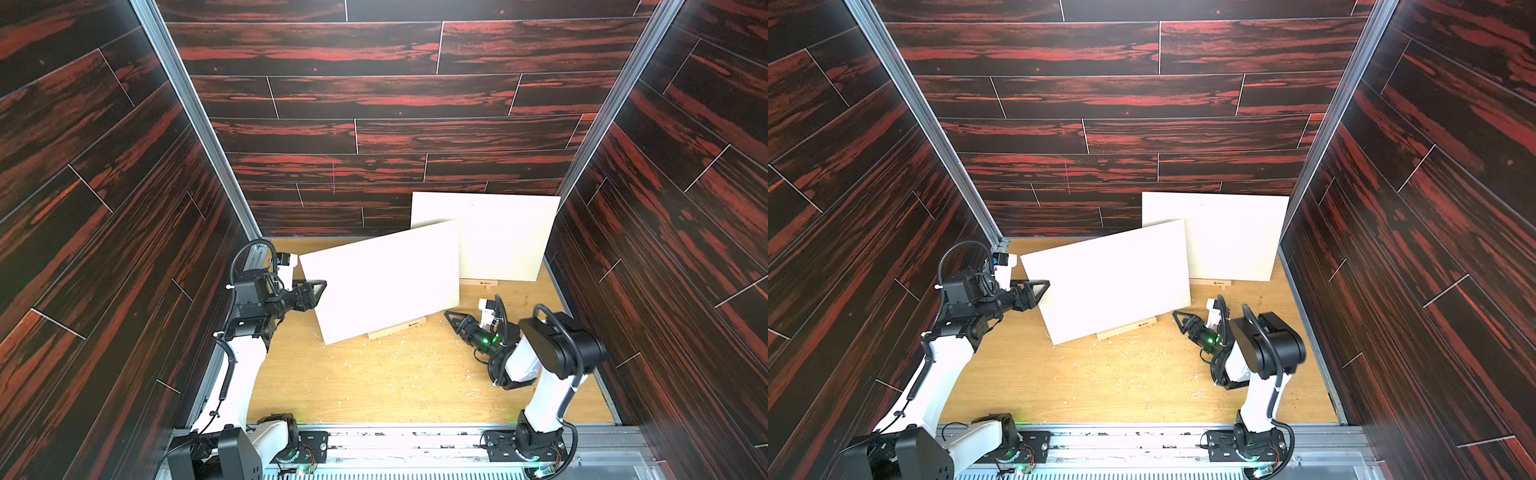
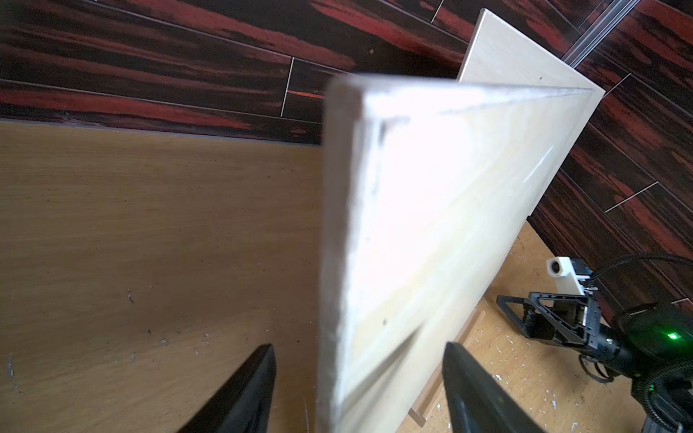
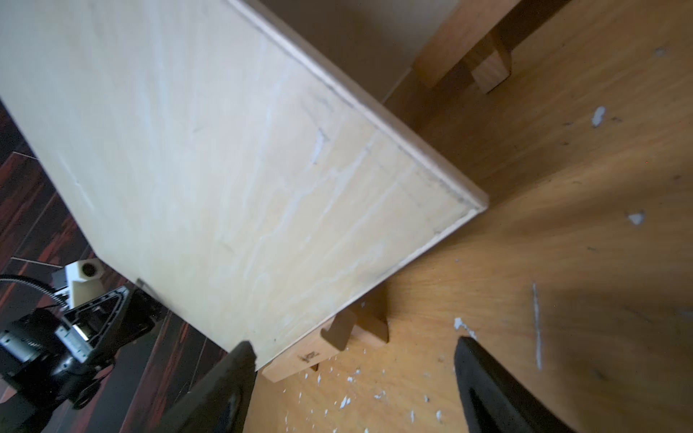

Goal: Disassemble the easel
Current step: Pick up the drawing board from the easel.

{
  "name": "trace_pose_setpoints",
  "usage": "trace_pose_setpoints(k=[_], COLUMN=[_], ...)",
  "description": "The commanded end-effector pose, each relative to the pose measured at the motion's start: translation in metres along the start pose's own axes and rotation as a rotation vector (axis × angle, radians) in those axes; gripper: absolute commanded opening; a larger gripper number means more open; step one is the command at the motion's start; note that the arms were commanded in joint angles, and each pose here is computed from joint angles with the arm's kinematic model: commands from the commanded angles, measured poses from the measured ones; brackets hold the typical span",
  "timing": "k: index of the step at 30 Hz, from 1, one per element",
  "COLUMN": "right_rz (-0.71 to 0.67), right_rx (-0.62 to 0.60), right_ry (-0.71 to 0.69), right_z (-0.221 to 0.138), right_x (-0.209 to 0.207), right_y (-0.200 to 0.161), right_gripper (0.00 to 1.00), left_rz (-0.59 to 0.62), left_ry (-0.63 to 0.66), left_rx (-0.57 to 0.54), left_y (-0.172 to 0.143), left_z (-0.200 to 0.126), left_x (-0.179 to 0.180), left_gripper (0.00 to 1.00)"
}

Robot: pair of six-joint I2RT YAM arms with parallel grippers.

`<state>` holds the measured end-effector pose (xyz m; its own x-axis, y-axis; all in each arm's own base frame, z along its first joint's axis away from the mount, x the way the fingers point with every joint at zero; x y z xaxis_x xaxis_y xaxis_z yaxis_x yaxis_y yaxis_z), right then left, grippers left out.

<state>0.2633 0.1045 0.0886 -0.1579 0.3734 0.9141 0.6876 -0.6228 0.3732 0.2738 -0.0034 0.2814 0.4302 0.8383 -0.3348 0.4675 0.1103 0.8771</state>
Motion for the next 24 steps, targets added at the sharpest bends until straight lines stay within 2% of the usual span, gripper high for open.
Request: trace_pose_setpoints(k=[1, 12, 24], right_rz=[-0.002, 0.042, 0.020], right_rx=[-0.064, -0.076, -0.064], right_ry=[0.030, 0.042, 0.105], right_z=[0.012, 0.036, 0.057], right_x=[0.003, -0.005, 0.001], right_y=[0.007, 0.017, 0.027], right_gripper=[0.86, 0.85, 0.82], left_rz=[0.040, 0.032, 0.022], left_ry=[-0.012, -0.016, -0.040], left_rx=[-0.029, -0.017, -0.009], left_y=[0.008, 0.006, 0.007], left_z=[-0.004, -0.002, 0.001], left_x=[-0.004, -0.003, -0.001], left_gripper=[0.73, 0.69, 0.63])
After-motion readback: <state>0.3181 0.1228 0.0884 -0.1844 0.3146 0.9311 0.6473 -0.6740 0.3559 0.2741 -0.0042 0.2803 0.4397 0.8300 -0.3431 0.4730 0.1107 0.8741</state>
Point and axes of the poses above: each gripper's point midway between its finger pads, its own z axis out along the fingers, its own x axis along the line the jaws close on, y = z × x, the point moved 10 cm from there along -z, back along the fingers, and after that the axes turned 4 degrees about z, right-handed, at the moved point
